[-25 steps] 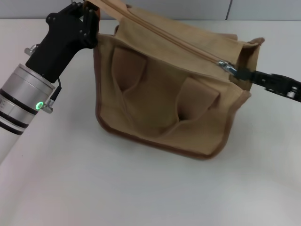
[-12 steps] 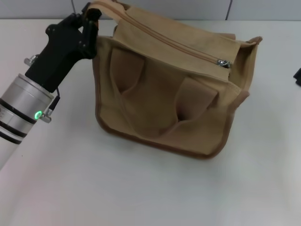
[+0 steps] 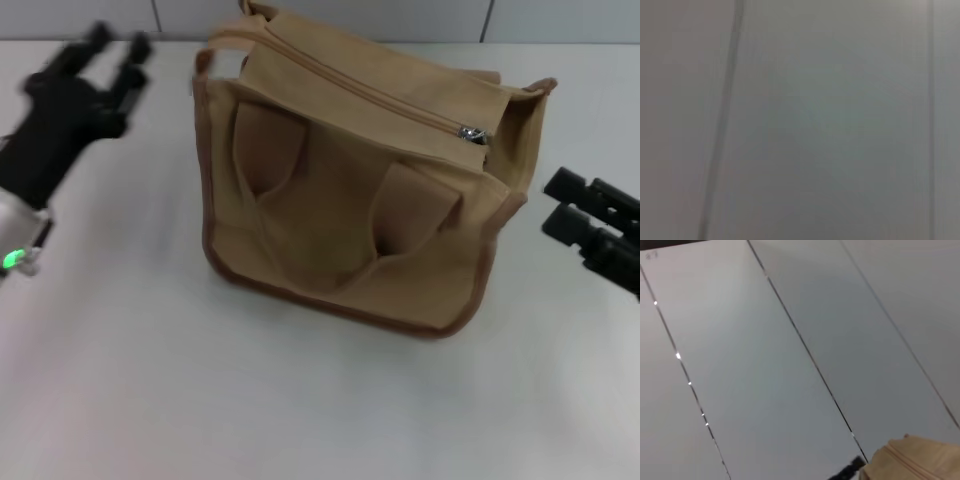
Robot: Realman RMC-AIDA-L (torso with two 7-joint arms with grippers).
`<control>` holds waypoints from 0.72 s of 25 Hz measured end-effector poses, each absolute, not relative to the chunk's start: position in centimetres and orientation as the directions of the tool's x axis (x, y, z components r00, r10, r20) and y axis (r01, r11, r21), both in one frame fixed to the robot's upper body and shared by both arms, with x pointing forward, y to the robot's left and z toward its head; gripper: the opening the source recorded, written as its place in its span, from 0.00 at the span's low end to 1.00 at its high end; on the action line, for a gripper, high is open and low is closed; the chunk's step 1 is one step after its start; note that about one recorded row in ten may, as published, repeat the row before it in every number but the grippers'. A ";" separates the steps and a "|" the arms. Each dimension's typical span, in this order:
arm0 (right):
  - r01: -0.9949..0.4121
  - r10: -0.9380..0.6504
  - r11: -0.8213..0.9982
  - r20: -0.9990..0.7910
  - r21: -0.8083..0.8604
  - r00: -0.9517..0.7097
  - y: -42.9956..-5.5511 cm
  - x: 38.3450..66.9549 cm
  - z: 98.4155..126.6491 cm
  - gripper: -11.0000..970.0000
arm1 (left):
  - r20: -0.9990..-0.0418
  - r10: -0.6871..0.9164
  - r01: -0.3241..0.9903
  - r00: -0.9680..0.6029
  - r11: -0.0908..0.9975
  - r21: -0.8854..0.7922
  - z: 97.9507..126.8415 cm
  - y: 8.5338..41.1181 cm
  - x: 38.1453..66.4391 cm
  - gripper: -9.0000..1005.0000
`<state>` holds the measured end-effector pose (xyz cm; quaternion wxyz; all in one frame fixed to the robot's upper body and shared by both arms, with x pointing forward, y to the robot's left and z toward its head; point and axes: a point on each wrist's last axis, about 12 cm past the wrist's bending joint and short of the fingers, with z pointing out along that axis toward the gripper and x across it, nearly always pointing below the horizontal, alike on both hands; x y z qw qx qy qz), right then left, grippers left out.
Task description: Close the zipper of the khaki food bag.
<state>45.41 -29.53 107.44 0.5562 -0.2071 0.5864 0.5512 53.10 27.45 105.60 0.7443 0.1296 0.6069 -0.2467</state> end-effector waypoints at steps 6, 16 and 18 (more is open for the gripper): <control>-0.882 0.360 0.296 -0.898 0.367 -0.253 -28.5 45.8 107.4 0.64 | -0.884 -0.362 0.479 0.295 0.857 -0.191 106.5 31.8 48.0 0.55; -0.940 0.275 0.300 -0.958 0.163 -0.078 -26.8 45.4 106.7 0.69 | -0.976 -0.220 0.908 0.002 0.410 -0.091 105.9 29.3 44.0 0.80; -0.945 0.251 0.291 -0.965 0.149 -0.075 -26.7 45.2 106.5 0.71 | -0.989 -0.144 0.942 -0.040 0.324 -0.085 105.3 29.0 43.0 0.80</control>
